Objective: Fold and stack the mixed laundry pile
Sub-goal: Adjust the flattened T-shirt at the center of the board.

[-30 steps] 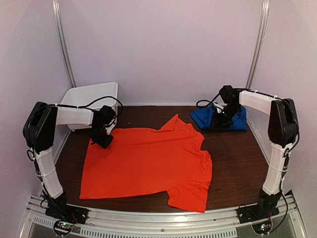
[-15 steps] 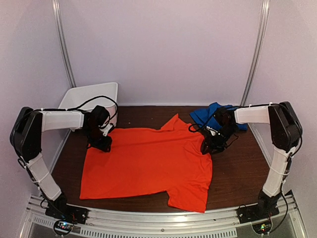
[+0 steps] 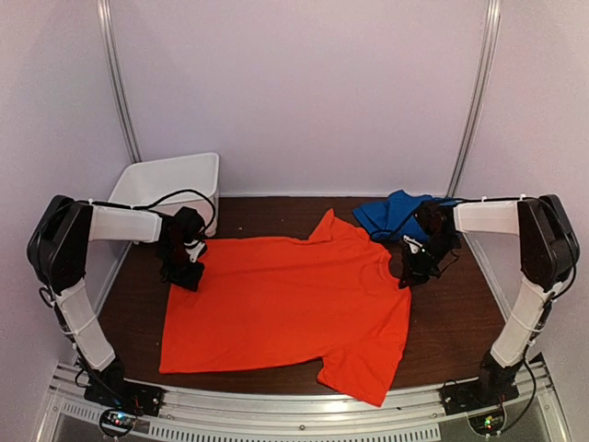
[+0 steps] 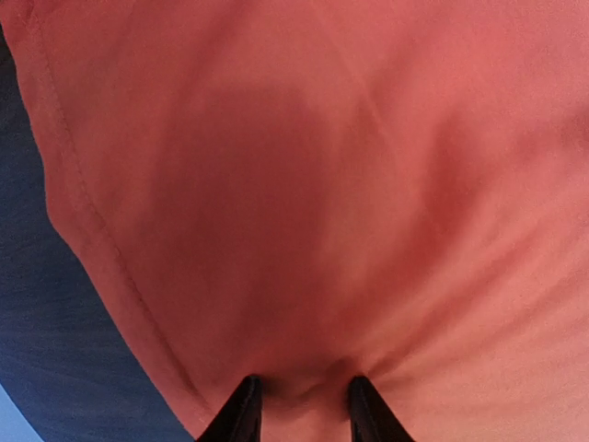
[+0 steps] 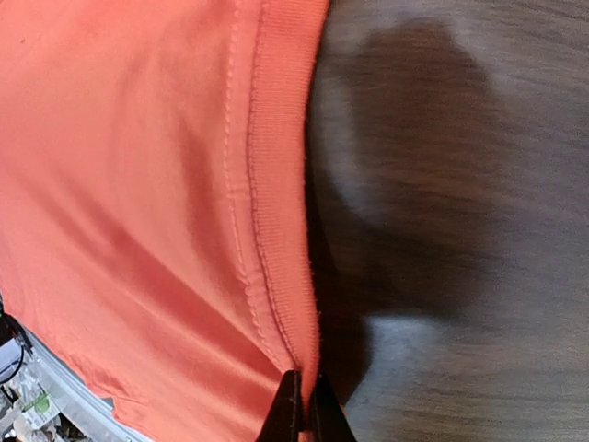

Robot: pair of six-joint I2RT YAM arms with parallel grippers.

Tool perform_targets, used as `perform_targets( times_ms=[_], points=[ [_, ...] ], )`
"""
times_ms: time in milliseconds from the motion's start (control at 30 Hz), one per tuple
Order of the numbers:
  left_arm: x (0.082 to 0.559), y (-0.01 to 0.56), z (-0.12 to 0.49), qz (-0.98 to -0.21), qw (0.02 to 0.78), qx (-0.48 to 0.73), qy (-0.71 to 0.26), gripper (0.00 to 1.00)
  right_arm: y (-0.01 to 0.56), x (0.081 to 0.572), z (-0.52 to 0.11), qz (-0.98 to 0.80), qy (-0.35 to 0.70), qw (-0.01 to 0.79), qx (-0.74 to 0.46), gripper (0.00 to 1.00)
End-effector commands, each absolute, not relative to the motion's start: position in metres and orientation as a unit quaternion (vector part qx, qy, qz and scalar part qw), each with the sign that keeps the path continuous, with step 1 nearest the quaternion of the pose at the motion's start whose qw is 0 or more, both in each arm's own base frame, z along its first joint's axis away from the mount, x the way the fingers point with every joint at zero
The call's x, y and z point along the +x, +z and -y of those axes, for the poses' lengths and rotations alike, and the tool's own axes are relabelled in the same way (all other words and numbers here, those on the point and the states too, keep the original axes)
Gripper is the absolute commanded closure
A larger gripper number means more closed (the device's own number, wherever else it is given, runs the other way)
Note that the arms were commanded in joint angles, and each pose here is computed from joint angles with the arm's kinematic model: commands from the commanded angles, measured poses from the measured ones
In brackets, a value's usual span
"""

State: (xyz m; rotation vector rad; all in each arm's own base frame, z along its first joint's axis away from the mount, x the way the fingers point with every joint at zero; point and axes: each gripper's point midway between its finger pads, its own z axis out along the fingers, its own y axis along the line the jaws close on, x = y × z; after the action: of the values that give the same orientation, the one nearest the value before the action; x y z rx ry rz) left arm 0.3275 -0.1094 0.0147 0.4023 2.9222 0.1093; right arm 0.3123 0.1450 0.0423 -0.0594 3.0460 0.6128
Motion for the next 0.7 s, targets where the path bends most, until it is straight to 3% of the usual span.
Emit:
perform_targets(
  times_ms=[0,33,67,133,300,433,667],
  points=[
    [0.342,0.021,0.106,-0.986,0.108,0.122,0.042,0.61,0.031,0.317,-0.114,-0.99,0.136,0.021,0.01,0.84],
    [0.345,0.025,0.11,-0.985,0.113,0.126,0.033,0.58,0.032,0.316,-0.117,-0.989,0.144,0.017,0.006,0.7],
    [0.345,0.03,0.113,-0.984,0.117,0.13,0.023,0.56,0.034,0.315,-0.118,-0.989,0.145,0.016,0.003,0.62],
    [0.344,0.043,0.117,-0.982,0.134,0.133,0.009,0.54,0.042,0.314,-0.115,-0.99,0.137,0.021,-0.005,0.56],
    [0.326,0.065,0.131,-0.974,0.157,0.158,-0.049,0.48,0.082,0.325,-0.121,-0.988,0.132,0.079,-0.035,0.57],
    [0.314,0.064,0.142,-0.97,0.158,0.161,-0.085,0.46,0.099,0.34,-0.157,-0.975,0.181,0.114,-0.063,0.64],
    [0.352,0.058,0.148,-0.973,0.177,0.128,-0.074,0.46,0.086,0.386,-0.191,-0.966,0.219,0.121,-0.065,0.65]
  ],
)
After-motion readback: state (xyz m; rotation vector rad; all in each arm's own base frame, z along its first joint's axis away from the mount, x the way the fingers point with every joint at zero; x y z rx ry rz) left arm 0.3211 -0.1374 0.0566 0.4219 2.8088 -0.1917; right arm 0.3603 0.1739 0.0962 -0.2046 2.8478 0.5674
